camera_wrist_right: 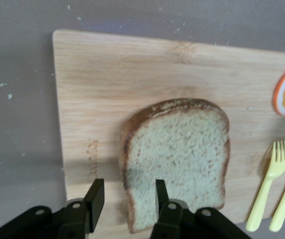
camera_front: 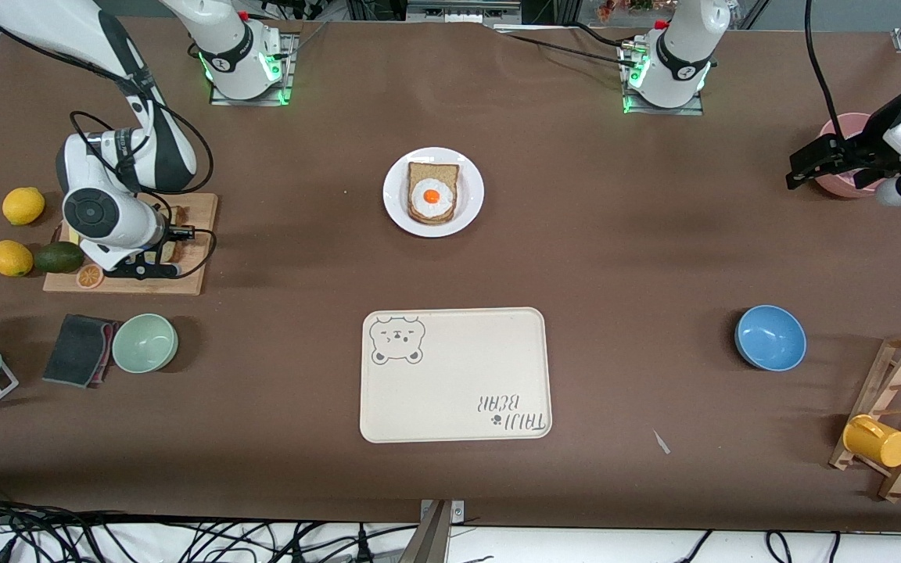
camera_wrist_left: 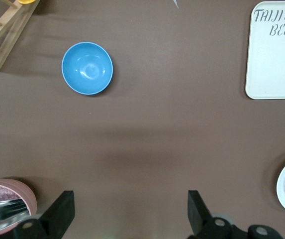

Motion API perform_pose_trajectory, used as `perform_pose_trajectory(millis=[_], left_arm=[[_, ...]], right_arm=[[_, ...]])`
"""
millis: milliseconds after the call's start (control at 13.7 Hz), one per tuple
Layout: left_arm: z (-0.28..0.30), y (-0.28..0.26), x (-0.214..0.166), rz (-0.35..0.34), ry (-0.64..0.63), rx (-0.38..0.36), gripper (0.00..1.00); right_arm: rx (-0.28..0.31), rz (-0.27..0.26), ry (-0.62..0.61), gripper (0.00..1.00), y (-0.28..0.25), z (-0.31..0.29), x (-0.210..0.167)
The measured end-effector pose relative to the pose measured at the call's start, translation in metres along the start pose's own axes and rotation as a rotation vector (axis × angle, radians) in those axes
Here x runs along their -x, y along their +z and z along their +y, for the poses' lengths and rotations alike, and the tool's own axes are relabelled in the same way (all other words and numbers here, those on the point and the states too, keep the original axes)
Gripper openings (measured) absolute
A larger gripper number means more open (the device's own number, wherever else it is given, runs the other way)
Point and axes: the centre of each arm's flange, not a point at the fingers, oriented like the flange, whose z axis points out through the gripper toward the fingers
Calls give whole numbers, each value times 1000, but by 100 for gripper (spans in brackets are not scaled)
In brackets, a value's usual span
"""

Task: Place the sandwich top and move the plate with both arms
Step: 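Lower the right gripper onto the bread slice on the cutting board and grasp it, then carry the bread slice with the right gripper onto the egg toast on the plate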

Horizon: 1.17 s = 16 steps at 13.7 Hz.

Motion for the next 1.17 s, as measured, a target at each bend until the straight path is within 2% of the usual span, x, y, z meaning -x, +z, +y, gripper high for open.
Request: perform_pose_trajectory(millis=[657,730,876,949,1168], left_arm=[[0,0,0,0,0,0,100],[0,0,0,0,0,0,100],[0,0,0,0,0,0,100],[0,0,0,0,0,0,100],[0,0,0,0,0,0,100]], right_arm=[[17,4,-30,48,24,-4,-7],[19,5,-32,45,24,-4,-7],[24,7,-32,23,23,-2,-7],[24,6,-31,17,23,-2,-7],[25,7,-31,15,23,-2,-7]])
